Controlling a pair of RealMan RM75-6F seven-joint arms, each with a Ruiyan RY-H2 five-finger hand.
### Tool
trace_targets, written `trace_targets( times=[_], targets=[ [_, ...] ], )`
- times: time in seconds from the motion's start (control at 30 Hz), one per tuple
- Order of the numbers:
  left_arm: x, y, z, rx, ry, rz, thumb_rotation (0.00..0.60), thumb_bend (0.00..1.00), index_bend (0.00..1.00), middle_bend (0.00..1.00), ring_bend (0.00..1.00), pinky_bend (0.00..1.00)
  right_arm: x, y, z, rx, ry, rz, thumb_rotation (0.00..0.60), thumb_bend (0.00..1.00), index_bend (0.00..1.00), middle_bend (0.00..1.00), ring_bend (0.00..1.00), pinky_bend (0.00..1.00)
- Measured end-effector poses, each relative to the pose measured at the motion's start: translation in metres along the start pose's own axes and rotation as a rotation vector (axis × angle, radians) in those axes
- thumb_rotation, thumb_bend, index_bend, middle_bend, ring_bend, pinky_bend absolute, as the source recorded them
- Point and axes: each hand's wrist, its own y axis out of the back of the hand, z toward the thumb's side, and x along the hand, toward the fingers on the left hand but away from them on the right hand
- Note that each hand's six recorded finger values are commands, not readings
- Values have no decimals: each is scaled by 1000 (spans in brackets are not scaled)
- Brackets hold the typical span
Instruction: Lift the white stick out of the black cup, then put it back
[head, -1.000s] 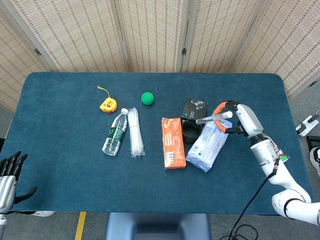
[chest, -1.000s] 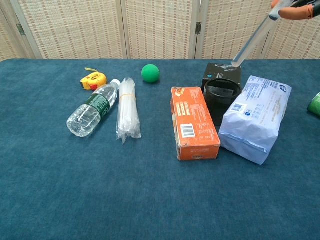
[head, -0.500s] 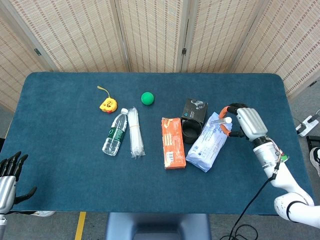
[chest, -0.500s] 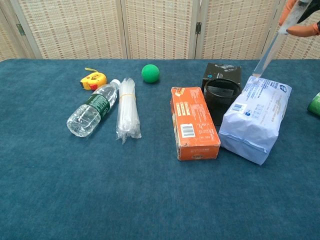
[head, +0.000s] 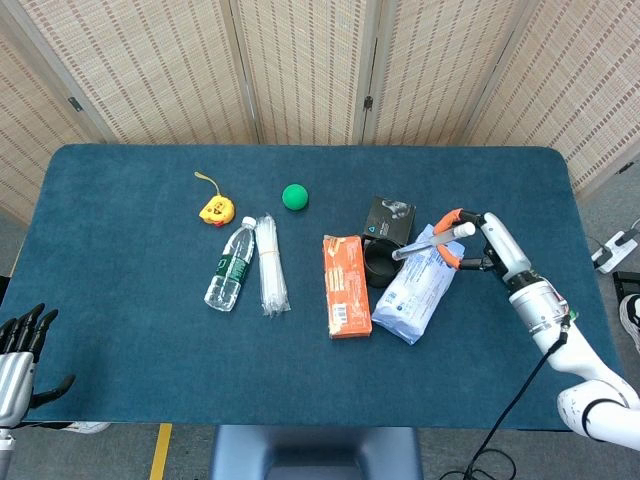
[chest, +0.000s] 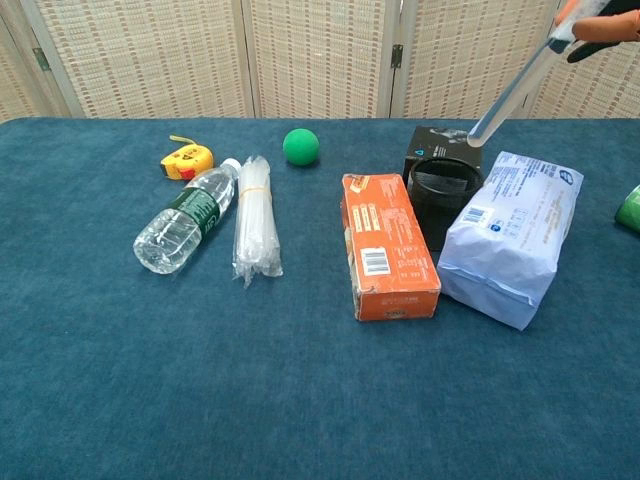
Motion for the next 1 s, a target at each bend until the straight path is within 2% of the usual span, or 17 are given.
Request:
trace_targets(
  times=[0.1, 0.27, 0.4, 0.5, 0.57, 0.73, 0.83, 0.93, 1.0],
  targets=[
    [0, 0, 0, 1, 1, 0, 600, 240, 55, 41, 18, 62, -2, 1, -2, 145, 1, -21, 600, 395, 631, 399, 239, 216],
    [0, 0, -1, 0, 5, -2, 600, 239, 55, 41, 18, 63, -7, -1, -4, 455, -5, -67, 600, 395, 631, 398, 239, 216],
    [-1, -1, -3, -2, 9, -4, 600, 239, 54, 41, 18, 63, -9, -5, -3, 544, -12, -70, 600, 395, 632, 398, 239, 216],
    [-1, -2, -3, -2, 10, -6, 600, 239, 55, 41, 18, 63, -10, -10, -1, 513, -12, -57, 600, 395, 632, 399, 239, 215],
    [-1, -2, -4, -1, 10, -6, 600, 239, 54, 41, 18, 62, -10, -12, 1, 438, -9, -46, 600, 395, 632, 400, 239, 215],
    [-1, -1, -3, -1, 7, -3, 600, 238, 55, 41, 18, 63, -10, -14, 6, 141, 5, -16, 600, 395, 632, 401, 238, 214],
    [0, -1, -1, 1, 2, -3, 600, 239, 54, 41, 19, 63, -10, -14, 6, 2, 10, -6, 600, 395, 632, 401, 238, 214],
    [1, 0, 0, 1, 0, -2, 600, 239, 55, 41, 19, 63, -10, -11, 3, -45, 13, -10, 600, 395, 632, 401, 238, 214],
    [2, 0, 1, 3, -2, -3, 600, 239, 55, 41, 19, 63, -11, -9, 1, -29, 17, -20, 600, 395, 632, 401, 236, 214]
  ],
)
